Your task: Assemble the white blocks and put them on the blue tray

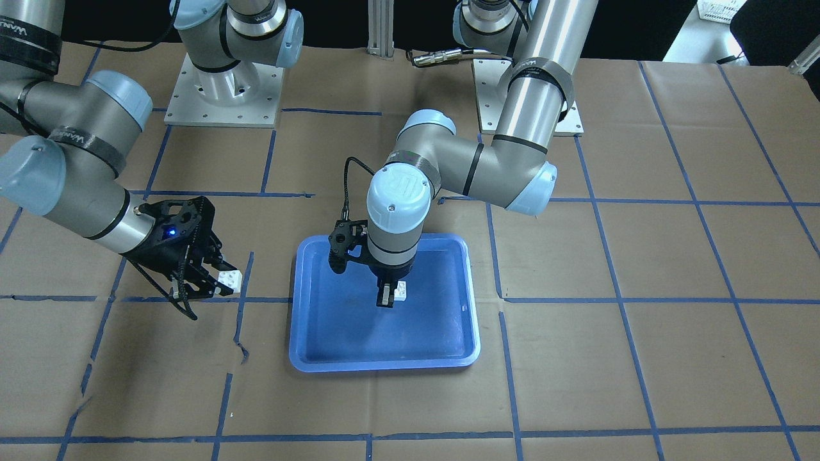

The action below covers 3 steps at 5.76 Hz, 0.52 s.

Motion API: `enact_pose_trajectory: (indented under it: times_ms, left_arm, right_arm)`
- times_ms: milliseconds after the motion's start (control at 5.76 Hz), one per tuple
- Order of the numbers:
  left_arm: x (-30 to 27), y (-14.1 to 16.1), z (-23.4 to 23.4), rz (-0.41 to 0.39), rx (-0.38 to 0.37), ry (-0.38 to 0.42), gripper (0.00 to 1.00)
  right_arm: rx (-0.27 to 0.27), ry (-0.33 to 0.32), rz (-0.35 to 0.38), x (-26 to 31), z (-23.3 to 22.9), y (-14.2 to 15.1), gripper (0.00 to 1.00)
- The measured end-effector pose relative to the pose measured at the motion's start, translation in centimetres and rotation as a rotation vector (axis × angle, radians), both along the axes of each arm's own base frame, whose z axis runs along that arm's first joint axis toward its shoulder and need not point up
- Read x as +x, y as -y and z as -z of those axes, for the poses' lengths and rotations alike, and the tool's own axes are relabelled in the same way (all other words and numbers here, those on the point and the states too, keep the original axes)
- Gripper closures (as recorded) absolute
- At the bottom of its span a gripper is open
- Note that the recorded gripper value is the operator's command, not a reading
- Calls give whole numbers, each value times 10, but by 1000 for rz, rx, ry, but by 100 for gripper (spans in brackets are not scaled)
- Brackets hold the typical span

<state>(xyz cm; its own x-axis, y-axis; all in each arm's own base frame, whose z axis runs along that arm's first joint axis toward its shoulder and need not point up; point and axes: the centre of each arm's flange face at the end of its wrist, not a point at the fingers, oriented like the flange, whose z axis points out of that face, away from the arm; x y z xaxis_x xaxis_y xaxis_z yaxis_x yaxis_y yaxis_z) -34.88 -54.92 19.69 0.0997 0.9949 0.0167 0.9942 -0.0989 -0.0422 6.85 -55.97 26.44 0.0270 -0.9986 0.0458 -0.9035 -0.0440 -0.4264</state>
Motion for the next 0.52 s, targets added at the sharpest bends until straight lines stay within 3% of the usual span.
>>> enact_pose_trajectory:
  times_ms: [521]
  left_arm:
    - [0,0,-11,-5,-13,-4,6]
  right_arm:
    - [-1,20,4,2,1,0,75]
